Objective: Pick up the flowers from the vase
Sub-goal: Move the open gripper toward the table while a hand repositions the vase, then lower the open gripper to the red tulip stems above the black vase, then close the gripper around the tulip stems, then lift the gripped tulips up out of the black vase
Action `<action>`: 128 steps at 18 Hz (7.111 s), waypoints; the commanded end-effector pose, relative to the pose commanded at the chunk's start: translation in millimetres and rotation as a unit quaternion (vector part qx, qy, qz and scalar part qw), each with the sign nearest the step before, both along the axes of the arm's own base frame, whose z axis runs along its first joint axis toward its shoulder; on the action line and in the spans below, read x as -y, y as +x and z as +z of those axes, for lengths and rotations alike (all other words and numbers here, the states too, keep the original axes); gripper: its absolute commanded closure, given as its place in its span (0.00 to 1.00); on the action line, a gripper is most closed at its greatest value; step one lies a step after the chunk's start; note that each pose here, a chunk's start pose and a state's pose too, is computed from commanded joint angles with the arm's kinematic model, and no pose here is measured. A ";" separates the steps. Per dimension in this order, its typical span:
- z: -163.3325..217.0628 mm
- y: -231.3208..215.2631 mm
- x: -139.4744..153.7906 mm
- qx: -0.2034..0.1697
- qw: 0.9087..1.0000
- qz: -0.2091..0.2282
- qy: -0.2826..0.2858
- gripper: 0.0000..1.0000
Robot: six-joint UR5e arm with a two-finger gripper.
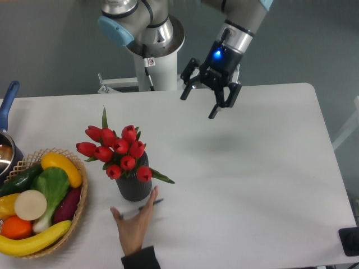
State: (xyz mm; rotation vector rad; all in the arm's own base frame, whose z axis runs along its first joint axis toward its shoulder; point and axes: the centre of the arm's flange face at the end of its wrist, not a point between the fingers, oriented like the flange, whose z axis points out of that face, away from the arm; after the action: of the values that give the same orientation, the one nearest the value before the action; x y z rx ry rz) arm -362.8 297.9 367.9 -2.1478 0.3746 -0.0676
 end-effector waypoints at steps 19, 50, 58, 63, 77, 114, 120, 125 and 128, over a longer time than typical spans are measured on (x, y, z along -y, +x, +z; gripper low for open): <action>-9.9 -12.6 -35.5 0.074 0.994 -0.005 0.076 0.00; -70.1 22.3 -213.2 0.089 0.988 -0.112 0.061 0.00; -75.7 39.6 -222.3 0.089 0.986 -0.127 0.059 0.00; -71.7 47.4 -229.6 0.088 0.985 -0.136 0.061 0.06; -79.6 46.5 -230.3 0.094 0.985 -0.135 0.057 0.54; 96.3 38.1 -213.7 0.145 0.977 -0.079 0.134 0.66; 116.7 33.7 -215.1 0.151 0.976 -0.075 0.140 0.66; 150.0 22.8 -215.4 0.150 0.976 -0.062 0.147 0.66; 147.0 2.3 -201.4 0.145 0.978 -0.041 0.147 0.66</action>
State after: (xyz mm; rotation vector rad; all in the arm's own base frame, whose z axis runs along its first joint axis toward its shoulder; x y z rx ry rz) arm -360.5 499.3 514.9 -1.7982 0.2814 -0.3473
